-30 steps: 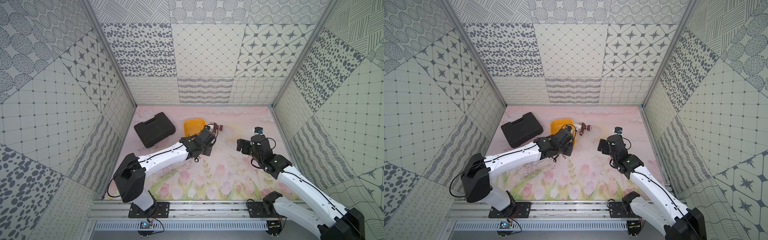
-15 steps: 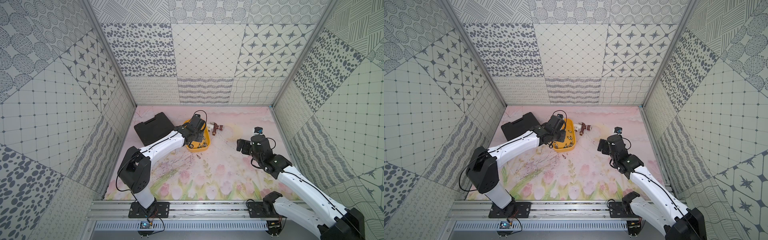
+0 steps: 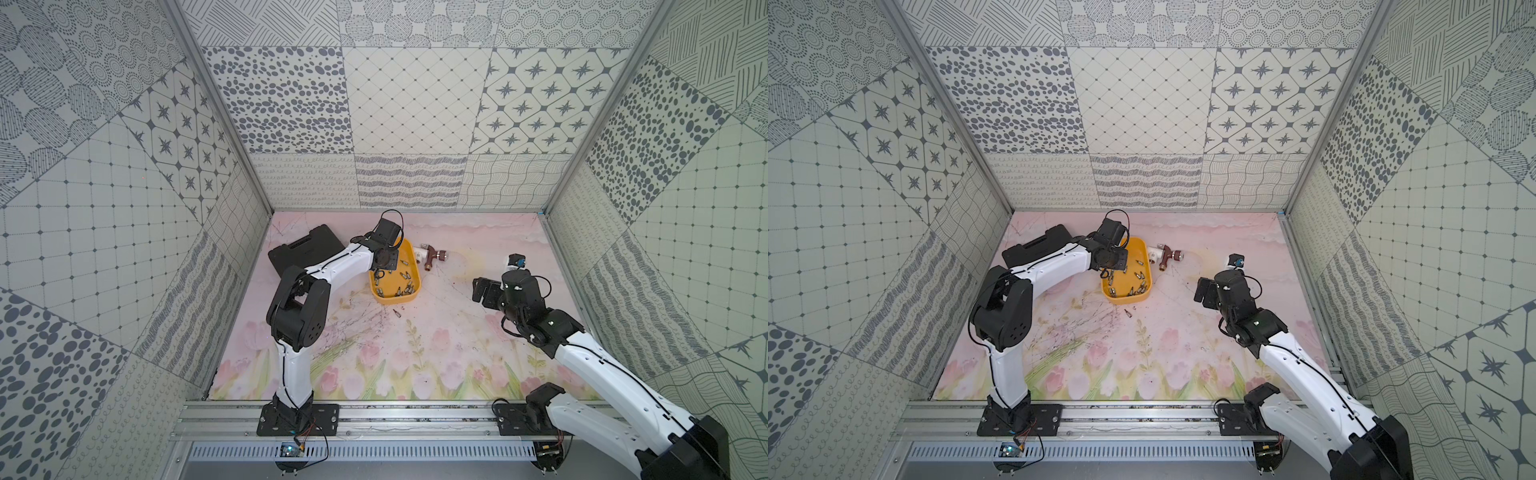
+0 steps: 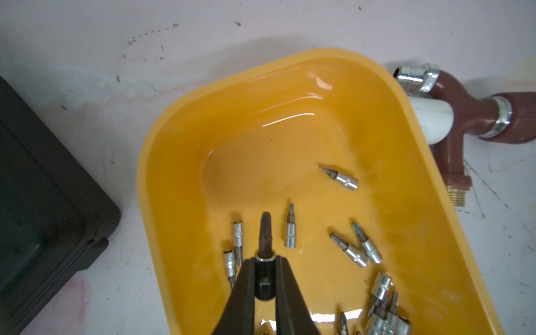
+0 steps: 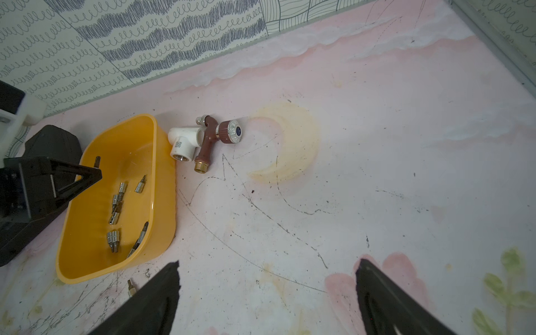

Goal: Put the bit on the desktop into the storage box
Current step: Place the screwdriver bit in the storage box, then pick up the screwdriver bit from the center of the board.

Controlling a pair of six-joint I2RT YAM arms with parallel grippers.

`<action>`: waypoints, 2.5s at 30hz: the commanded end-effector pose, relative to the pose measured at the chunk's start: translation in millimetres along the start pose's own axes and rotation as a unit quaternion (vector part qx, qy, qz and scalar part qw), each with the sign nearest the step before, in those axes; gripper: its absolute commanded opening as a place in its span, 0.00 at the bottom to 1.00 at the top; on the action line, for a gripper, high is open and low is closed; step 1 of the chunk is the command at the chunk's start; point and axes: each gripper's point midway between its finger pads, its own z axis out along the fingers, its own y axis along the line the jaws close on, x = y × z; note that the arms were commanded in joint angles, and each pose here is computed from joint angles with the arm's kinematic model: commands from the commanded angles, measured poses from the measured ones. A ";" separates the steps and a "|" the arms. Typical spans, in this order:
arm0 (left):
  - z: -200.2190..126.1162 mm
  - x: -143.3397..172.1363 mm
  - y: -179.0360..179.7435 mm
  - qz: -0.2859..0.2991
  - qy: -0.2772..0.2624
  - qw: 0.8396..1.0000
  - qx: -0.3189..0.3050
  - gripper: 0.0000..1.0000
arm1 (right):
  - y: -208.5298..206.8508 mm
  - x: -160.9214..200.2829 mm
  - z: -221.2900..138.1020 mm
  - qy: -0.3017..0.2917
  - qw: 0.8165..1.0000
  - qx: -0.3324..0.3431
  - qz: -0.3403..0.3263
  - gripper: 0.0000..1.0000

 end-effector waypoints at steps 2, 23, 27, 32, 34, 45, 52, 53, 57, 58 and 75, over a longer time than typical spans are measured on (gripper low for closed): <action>19.2 -12.2 4.2 0.036 0.001 0.999 -0.018 0.03 | 1.1 -7.0 -3.4 -0.022 1.000 -0.011 0.017 0.97; 38.2 -10.2 5.5 0.037 0.020 0.999 -0.026 0.12 | 0.4 -4.9 -3.5 -0.021 1.000 -0.013 0.018 0.97; 37.1 -10.6 6.7 0.036 0.020 0.999 -0.027 0.19 | 1.7 -4.1 -3.2 -0.019 1.000 -0.016 0.015 0.97; 30.4 -12.3 6.8 0.034 0.016 0.999 -0.025 0.29 | 9.3 -5.7 -4.6 -0.020 0.999 -0.036 -0.002 0.97; 24.8 -13.6 6.8 0.033 0.012 0.999 -0.022 0.34 | 15.5 -6.6 -5.3 -0.023 0.998 -0.053 -0.016 0.97; -43.7 -16.5 4.2 -0.015 -0.028 0.999 0.032 0.52 | 63.7 2.9 -6.2 -0.043 0.976 -0.199 -0.074 0.97; -94.2 -15.0 8.0 -0.054 -0.072 0.994 0.065 0.65 | 97.4 26.7 3.0 -0.027 0.965 -0.219 -0.146 0.97; -100.4 -12.7 9.1 -0.057 -0.076 0.993 0.068 0.66 | 103.7 31.9 5.0 -0.024 0.962 -0.220 -0.159 0.97; -124.2 -4.3 18.6 -0.065 -0.096 0.991 0.067 0.73 | 129.3 53.2 11.5 -0.008 0.951 -0.233 -0.206 0.97; -129.3 -2.1 20.4 -0.066 -0.100 0.991 0.067 0.75 | 134.7 58.3 13.4 -0.004 0.948 -0.235 -0.216 0.96; -180.6 37.6 60.0 -0.109 -0.139 0.983 0.045 0.99 | 193.0 146.5 57.3 0.117 0.905 -0.250 -0.322 0.73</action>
